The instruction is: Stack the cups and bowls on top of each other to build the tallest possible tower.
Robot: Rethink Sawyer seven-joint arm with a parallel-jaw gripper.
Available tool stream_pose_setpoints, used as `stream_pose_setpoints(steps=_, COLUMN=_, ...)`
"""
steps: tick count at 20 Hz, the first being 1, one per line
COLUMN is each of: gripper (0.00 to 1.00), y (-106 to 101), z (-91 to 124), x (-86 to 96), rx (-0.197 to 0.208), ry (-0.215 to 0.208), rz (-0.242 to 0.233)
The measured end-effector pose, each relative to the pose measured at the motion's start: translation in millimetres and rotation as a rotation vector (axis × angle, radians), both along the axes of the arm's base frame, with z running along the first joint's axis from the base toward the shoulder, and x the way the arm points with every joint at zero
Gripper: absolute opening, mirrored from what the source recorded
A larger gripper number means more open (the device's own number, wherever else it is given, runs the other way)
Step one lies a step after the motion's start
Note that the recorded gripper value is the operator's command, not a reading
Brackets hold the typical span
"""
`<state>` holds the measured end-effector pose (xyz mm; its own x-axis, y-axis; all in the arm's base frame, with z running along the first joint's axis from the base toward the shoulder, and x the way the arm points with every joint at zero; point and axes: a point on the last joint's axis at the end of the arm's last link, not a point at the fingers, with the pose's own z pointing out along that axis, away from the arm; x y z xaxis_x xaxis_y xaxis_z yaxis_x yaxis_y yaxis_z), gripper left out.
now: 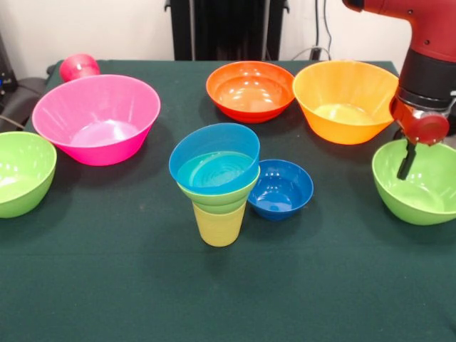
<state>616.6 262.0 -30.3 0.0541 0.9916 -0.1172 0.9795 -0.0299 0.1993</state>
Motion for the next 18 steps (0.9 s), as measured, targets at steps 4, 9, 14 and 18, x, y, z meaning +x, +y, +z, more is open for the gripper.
stream_pose_setpoints(steps=4, gripper=1.00, y=-10, z=-1, x=7.0, rx=0.009, ry=-0.010, rz=-0.021)
stream_pose_setpoints(steps=9, gripper=1.00, y=-34, z=-5, x=17.7, rx=0.027, ry=-0.014, rz=-0.053)
stream_pose_setpoints(steps=14, gripper=0.00, y=-50, z=-2, x=26.0, rx=0.038, ry=-0.023, rz=-0.068)
stream_pose_setpoints(steps=18, gripper=0.00, y=-53, z=15, x=40.1, rx=0.050, ry=-0.068, rz=-0.070)
